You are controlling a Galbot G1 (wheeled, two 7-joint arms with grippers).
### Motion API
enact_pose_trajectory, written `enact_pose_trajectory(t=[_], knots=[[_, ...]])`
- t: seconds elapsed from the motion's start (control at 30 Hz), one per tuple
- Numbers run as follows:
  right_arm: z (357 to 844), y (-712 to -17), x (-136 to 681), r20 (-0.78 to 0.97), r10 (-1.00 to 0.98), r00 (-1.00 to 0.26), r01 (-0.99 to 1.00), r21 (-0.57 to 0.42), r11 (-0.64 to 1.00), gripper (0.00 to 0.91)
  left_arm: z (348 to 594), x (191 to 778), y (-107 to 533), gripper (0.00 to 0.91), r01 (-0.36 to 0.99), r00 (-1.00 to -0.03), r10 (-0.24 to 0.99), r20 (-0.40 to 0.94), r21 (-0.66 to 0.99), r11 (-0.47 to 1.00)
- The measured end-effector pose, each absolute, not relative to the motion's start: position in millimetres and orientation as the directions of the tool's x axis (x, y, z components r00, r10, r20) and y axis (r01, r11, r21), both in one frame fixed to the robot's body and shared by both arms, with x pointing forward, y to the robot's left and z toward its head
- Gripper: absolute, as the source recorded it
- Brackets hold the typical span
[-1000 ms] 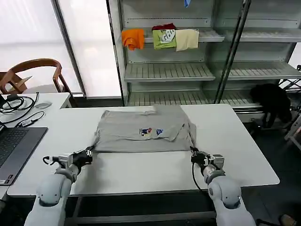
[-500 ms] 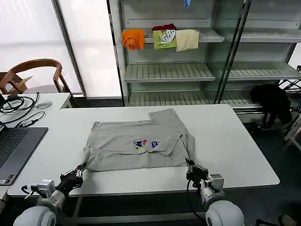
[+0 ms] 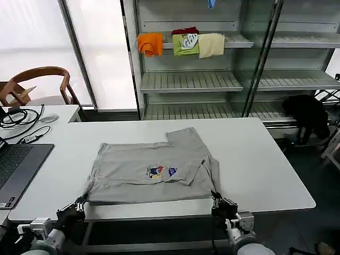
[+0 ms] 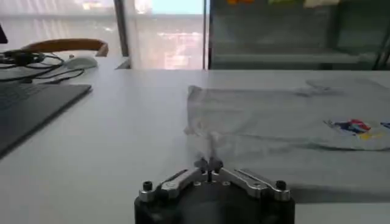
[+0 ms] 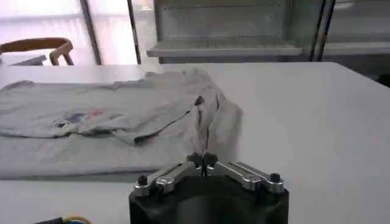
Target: Fold and organize the clothes.
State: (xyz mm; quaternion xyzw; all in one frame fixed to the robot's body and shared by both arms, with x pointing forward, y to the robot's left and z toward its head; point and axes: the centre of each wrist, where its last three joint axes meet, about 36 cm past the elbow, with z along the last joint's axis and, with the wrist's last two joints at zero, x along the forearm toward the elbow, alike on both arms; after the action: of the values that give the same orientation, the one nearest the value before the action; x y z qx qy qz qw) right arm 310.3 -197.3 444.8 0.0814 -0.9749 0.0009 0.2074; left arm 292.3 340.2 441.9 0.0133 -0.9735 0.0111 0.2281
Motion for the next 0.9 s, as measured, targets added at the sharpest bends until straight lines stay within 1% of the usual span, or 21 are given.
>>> enact_pose_trajectory(t=[0.03,0.07,0.33,0.53,0.73,0.9], knots=[[445,-197,309,0.405,-0.159,-0.900,-0.160,0.031,0.987,0.907,441,291,340,0.514,-0.034,-0.894,-0.024,0.448,-0.015,0.999],[445,-197,308,0.407,-0.158,-0.900,-0.160,0.030,0.987,0.907,440,290,339,0.907,-0.038,-0.892,-0.027,0.452,-0.015,0.999],[450,-198,304,0.392,-0.152,-0.907,-0.154,0.026,0.988,0.907,446,288,338,0.907,-0.071,-0.900,-0.066,0.431,0.005,0.997],[471,-196,307,0.310,-0.137,-0.941,-0.141,0.011,0.990,0.907,457,294,345,0.907,-0.089,-0.931,-0.102,0.351,0.054,0.995],[494,-188,332,0.207,-0.143,-0.968,-0.152,-0.029,0.988,0.907,471,321,351,0.907,-0.046,-0.962,-0.060,0.266,0.060,0.997],[497,-179,383,0.160,-0.159,-0.974,-0.168,-0.049,0.985,0.907,479,364,353,0.907,-0.001,-0.974,-0.009,0.228,0.034,0.999]])
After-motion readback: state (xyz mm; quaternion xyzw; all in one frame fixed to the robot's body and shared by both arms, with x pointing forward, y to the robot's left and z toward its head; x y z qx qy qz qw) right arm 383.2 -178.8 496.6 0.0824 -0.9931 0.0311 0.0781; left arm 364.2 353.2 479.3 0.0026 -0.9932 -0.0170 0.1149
